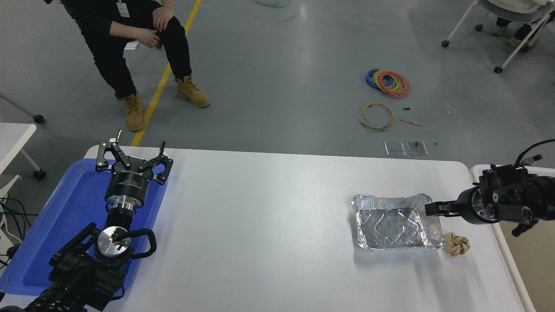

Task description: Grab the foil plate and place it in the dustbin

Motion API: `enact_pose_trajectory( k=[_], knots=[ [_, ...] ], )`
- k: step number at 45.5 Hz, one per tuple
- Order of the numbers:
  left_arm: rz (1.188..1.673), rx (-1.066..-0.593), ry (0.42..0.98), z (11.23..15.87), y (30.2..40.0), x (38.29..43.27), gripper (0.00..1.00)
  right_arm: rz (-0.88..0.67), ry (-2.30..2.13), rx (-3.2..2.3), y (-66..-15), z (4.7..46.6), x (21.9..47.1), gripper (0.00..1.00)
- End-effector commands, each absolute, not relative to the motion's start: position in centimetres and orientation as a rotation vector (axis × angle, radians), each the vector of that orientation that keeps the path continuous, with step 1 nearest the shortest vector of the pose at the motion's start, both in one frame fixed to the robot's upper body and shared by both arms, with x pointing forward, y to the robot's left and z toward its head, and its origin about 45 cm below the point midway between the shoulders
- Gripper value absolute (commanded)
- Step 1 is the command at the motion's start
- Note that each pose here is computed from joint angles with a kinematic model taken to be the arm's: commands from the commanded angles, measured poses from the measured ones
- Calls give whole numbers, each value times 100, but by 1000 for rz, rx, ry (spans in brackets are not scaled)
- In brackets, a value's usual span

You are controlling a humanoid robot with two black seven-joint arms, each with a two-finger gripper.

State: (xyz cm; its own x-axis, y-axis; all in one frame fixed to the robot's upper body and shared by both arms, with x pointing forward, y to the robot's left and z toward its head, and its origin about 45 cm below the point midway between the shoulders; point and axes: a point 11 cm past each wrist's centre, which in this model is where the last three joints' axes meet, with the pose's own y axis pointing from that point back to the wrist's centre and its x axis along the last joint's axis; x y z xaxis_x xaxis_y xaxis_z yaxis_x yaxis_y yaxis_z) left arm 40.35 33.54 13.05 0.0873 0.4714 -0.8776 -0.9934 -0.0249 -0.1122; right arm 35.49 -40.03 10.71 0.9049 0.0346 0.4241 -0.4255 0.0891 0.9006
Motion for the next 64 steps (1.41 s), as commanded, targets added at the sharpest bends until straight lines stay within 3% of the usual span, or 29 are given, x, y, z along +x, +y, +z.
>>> enact_pose_trajectory(
  k=[1,11,20,34,40,48,52,55,64],
  knots=[
    [1363,-924,748,1304,3353,4035,100,379,-329,1454,-3983,891,3475,90],
    [1363,-925,747,1305,3355,4035,100,387,-331,1463,-3974,817,3418,85],
    [1362,-925,749,1302,3346,4036,100,395,-327,1466,-3946,776,3400,67],
    [1363,-924,748,1304,3353,4035,100,410,-323,1470,-3897,716,3386,63],
    [1362,-926,748,1303,3348,4035,100,407,-319,1479,-3893,695,3362,49],
    [1363,-924,748,1304,3353,4035,100,418,-291,1485,-3866,657,3329,18],
    [1363,-925,747,1305,3355,4035,100,419,-284,1482,-3874,650,3318,11],
    [1363,-924,748,1304,3353,4035,100,420,-279,1479,-3884,649,3311,0],
    [1362,-926,748,1303,3348,4035,100,422,-280,1473,-3902,653,3322,0]
  ],
)
